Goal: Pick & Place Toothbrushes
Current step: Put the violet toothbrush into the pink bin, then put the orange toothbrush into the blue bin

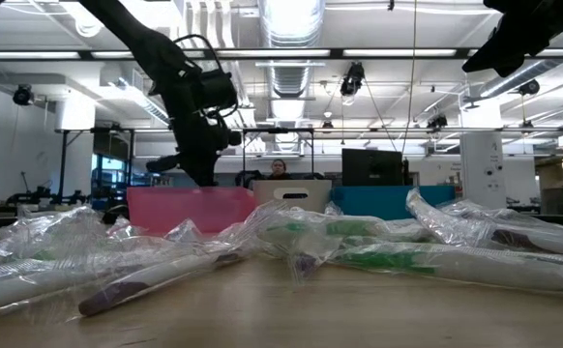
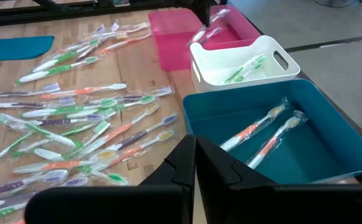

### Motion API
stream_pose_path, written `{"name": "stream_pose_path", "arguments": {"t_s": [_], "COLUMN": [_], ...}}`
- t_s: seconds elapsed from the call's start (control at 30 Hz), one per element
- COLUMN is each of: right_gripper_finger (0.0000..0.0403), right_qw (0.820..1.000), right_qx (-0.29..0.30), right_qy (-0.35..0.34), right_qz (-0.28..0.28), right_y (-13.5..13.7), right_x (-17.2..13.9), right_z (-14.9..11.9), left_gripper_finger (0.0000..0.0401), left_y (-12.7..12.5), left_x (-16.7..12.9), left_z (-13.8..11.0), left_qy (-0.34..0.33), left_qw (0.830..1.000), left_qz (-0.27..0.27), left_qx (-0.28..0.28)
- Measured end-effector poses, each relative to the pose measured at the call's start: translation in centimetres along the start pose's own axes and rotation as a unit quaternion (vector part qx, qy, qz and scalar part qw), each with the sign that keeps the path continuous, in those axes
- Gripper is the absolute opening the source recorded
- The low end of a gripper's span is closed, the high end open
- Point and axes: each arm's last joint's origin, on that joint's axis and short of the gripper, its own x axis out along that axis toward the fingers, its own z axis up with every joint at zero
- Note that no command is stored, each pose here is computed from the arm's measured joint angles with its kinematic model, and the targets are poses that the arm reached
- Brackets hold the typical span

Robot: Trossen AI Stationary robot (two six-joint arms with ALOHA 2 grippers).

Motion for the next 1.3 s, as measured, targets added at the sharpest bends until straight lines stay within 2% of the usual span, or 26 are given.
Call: {"name": "stream_pose_path", "arguments": {"t_s": [0.3,0.6,0.73,1.03,1.3], "right_gripper_finger": [0.0008,0.0008,0.0008,0.0008,0.0008], "right_qw": [1.0,1.0,1.0,1.0,1.0], "right_qx": [0.0,0.0,0.0,0.0,0.0], "right_qy": [0.0,0.0,0.0,0.0,0.0], "right_qz": [0.0,0.0,0.0,0.0,0.0], "right_y": [0.0,0.0,0.0,0.0,0.0], "right_x": [0.0,0.0,0.0,0.0,0.0], "right_z": [0.0,0.0,0.0,0.0,0.0], "left_gripper_finger": [0.0003,0.0009,0.003,0.0105,0.0121], "left_y": [-1.6,-1.9,-1.9,-1.8,-1.6], "left_x": [1.1,1.6,1.6,1.6,0.7], "left_z": [-0.1,0.0,0.1,0.2,0.6], "left_qy": [0.0,-0.004,-0.01,-0.012,0.011], "left_qw": [1.0,1.0,1.0,1.0,0.999], "left_qz": [-0.013,0.003,0.005,0.013,0.032], "left_qx": [0.008,0.01,0.003,-0.014,-0.018]}}
